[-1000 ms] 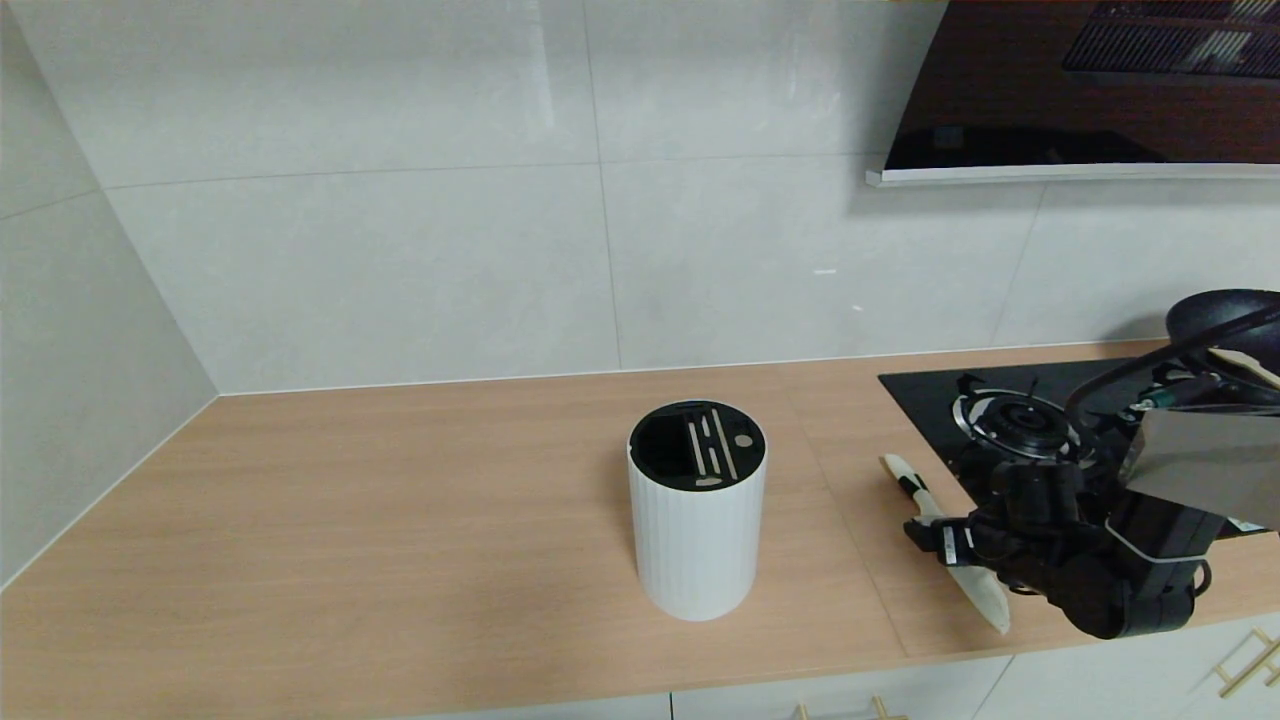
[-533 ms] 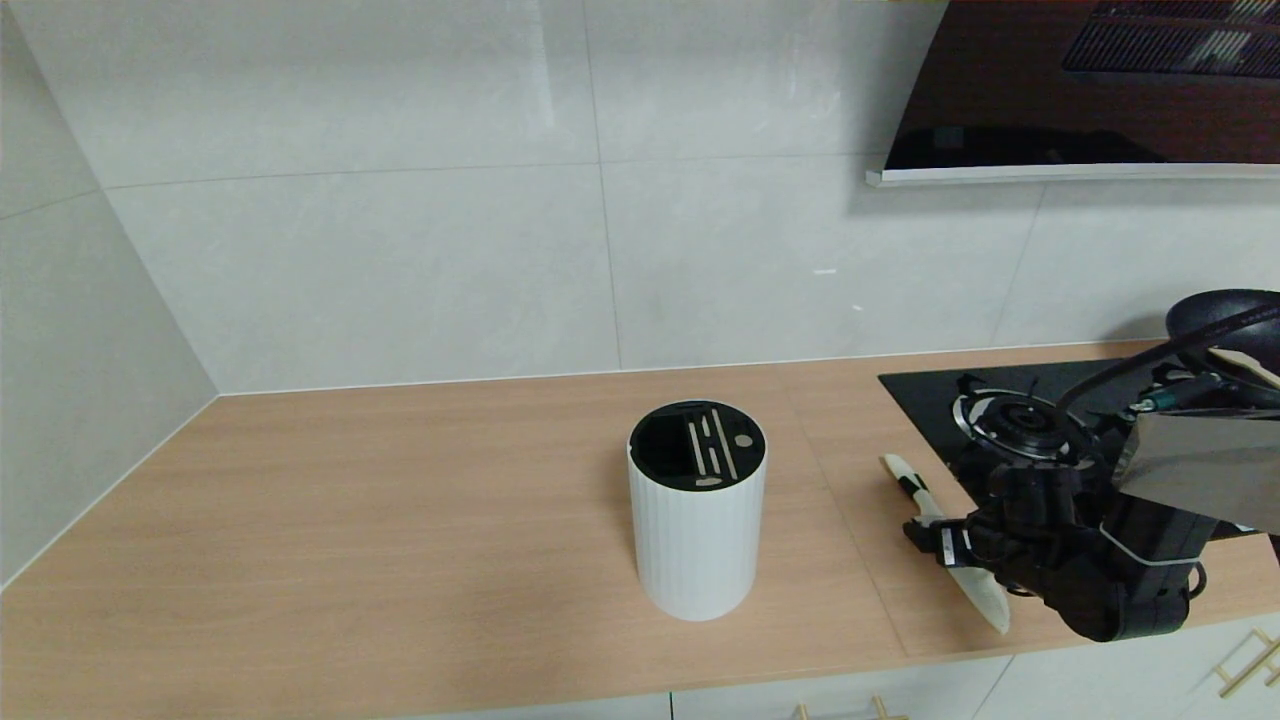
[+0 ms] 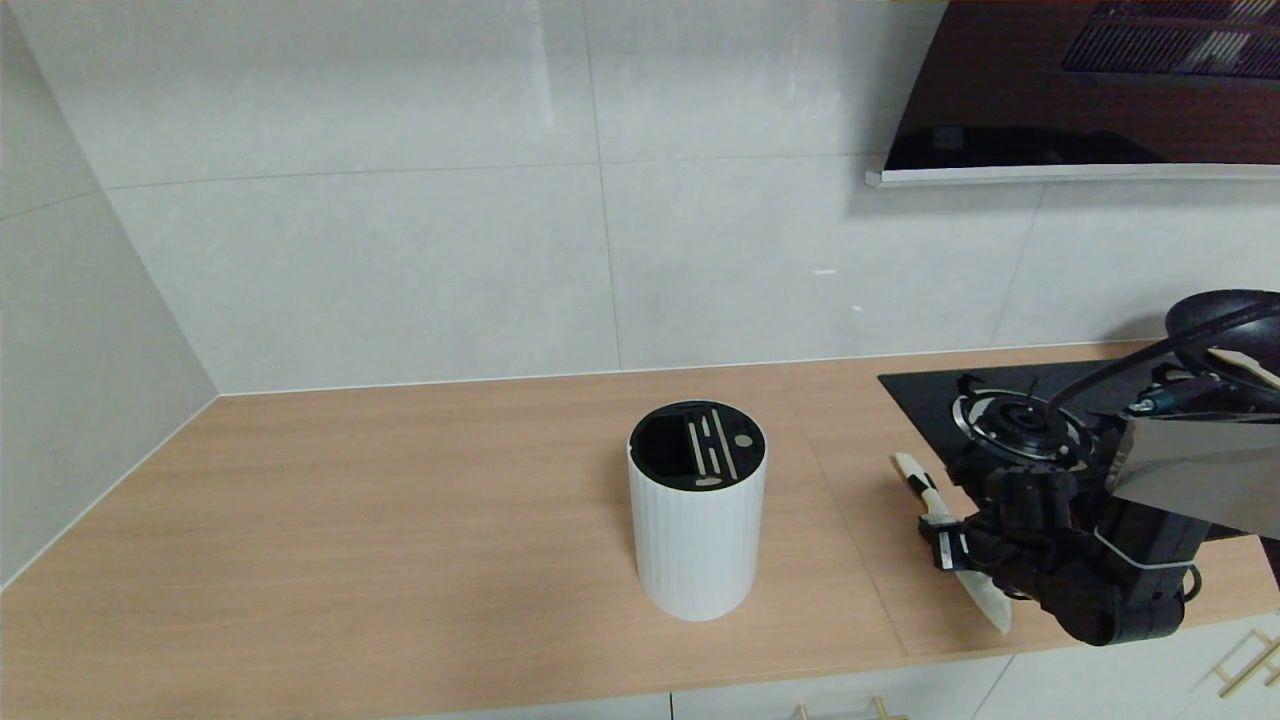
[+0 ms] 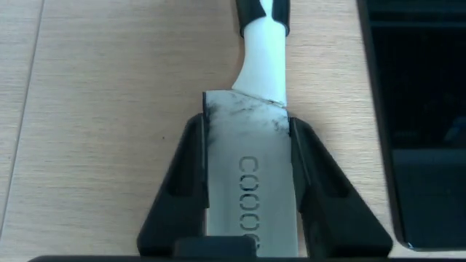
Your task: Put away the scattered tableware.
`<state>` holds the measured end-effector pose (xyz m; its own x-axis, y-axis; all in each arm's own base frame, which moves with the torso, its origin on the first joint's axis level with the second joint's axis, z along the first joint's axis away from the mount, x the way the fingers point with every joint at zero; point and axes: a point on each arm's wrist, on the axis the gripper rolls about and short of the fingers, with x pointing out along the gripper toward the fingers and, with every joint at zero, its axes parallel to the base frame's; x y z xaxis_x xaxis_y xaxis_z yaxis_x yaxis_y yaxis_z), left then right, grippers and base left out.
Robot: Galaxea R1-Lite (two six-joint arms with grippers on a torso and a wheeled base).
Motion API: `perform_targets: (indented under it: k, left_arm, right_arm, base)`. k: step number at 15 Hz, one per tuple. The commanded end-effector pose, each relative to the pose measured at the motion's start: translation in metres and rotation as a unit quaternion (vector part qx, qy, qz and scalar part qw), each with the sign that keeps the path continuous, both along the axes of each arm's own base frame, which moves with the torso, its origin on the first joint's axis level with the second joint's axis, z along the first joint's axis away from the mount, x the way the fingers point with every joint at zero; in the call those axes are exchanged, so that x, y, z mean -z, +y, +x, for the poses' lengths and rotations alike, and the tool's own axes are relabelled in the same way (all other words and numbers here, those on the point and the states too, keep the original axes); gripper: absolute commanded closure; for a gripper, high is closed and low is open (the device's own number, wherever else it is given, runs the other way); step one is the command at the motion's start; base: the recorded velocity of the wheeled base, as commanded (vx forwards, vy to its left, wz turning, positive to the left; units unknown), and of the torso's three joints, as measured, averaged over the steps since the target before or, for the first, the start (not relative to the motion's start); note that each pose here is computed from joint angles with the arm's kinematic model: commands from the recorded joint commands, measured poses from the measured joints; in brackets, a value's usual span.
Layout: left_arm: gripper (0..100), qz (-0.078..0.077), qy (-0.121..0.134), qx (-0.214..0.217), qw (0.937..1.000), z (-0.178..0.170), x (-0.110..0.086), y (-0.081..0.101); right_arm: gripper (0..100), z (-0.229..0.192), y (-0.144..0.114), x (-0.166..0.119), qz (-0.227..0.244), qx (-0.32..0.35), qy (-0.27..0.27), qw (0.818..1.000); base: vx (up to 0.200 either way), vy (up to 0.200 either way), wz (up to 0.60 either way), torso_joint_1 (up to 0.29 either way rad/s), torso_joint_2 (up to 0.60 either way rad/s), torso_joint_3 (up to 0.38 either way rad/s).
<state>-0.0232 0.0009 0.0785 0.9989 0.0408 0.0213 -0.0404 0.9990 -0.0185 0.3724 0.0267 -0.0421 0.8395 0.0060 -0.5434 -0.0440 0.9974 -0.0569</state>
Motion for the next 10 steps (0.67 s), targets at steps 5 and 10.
perform_targets:
  k: [5, 10]
  left_arm:
    - [0, 0.0, 0.0, 0.0, 1.0, 0.0, 0.0, 0.0]
    - [0, 0.0, 0.0, 0.0, 1.0, 0.0, 0.0, 0.0]
  right_arm:
    - [100, 0.0, 0.0, 0.001, 0.0, 0.0, 0.003, 1.0]
    - [100, -0.004, 0.001, -0.019, 0.006, 0.0, -0.041, 0.999]
  base:
    - [0.0, 0.0, 0.0, 0.0, 0.0, 0.0]
    - [0.0, 0.0, 0.0, 0.0, 0.0, 0.0]
